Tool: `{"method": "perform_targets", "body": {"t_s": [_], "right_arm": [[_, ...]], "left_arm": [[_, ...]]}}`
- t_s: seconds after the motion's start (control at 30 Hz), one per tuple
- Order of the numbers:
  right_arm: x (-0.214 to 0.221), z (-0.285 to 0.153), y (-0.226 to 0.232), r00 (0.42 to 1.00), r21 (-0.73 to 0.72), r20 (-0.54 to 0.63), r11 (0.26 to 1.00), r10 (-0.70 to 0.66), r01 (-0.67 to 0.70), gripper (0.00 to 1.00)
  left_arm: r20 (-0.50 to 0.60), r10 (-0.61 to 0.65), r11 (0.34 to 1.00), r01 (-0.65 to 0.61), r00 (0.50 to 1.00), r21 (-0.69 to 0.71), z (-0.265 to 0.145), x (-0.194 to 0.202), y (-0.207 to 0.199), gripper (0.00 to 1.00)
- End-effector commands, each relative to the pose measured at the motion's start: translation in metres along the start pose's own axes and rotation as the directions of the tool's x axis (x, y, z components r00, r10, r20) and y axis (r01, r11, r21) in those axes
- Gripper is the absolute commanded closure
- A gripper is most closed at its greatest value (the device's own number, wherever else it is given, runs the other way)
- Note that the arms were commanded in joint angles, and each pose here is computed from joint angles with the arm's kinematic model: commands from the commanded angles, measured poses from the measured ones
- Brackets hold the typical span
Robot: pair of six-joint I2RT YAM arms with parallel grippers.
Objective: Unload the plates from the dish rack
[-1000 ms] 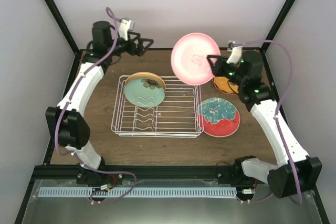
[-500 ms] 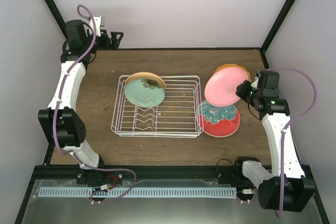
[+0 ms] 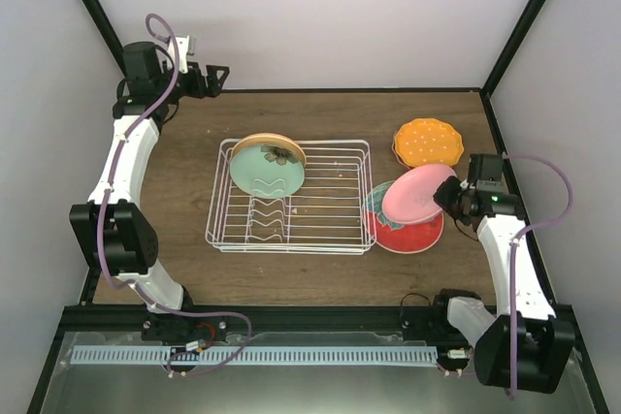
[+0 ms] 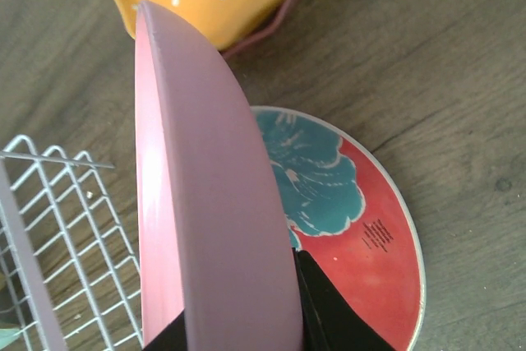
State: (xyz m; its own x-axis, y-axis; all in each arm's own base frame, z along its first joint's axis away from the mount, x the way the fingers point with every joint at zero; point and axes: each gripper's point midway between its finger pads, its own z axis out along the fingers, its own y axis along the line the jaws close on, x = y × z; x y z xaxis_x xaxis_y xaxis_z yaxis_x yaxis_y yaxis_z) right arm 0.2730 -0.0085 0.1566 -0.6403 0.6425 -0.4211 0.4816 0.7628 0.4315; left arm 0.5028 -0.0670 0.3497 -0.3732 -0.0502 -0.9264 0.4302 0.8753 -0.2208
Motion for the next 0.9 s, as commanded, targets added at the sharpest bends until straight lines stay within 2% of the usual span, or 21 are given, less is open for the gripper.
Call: {"method": "perform_targets", "body": {"t_s": [0.0,0.17,0.27,0.33,0.43,0.53,0.87], "right_arm": [[0.005,0.013,-0.008,1.000,0.012,-0.019,1.000,0.018,-0.017,0.90],[0.017,0.027,-0.008,0.997,-0.013,-0.071,1.000,0.019,-0.020,0.85],[0.023,0.034,-0.009,0.995,-0.023,-0.103,1.000,0.016,-0.019,0.79],[0.027,0.038,-0.009,0.992,-0.026,-0.124,1.000,0.012,-0.015,0.69],[0.032,0.042,-0.011,0.988,-0.018,-0.153,1.000,0.007,-0.009,0.50],[0.035,0.044,-0.015,0.984,0.006,-0.177,1.000,0.001,0.000,0.38],[0.039,0.043,-0.025,0.976,0.068,-0.217,0.997,-0.005,0.021,0.32]], "left_arm": [[0.007,0.012,1.000,-0.012,1.000,0.000,-0.010,-0.002,-0.004,0.00],[-0.002,0.008,1.000,-0.008,1.000,0.004,-0.010,0.002,-0.005,0.00],[-0.005,0.006,1.000,-0.006,1.000,0.007,-0.011,0.003,-0.005,0.00],[-0.008,0.006,1.000,-0.006,1.000,0.010,-0.010,0.005,-0.005,0.00],[-0.009,0.005,1.000,-0.005,1.000,0.010,-0.009,0.005,-0.005,0.00],[-0.011,0.004,1.000,-0.004,1.000,0.012,-0.009,0.006,-0.005,0.00],[-0.016,-0.001,1.000,0.001,1.000,0.020,-0.008,0.009,-0.006,0.00]]}}
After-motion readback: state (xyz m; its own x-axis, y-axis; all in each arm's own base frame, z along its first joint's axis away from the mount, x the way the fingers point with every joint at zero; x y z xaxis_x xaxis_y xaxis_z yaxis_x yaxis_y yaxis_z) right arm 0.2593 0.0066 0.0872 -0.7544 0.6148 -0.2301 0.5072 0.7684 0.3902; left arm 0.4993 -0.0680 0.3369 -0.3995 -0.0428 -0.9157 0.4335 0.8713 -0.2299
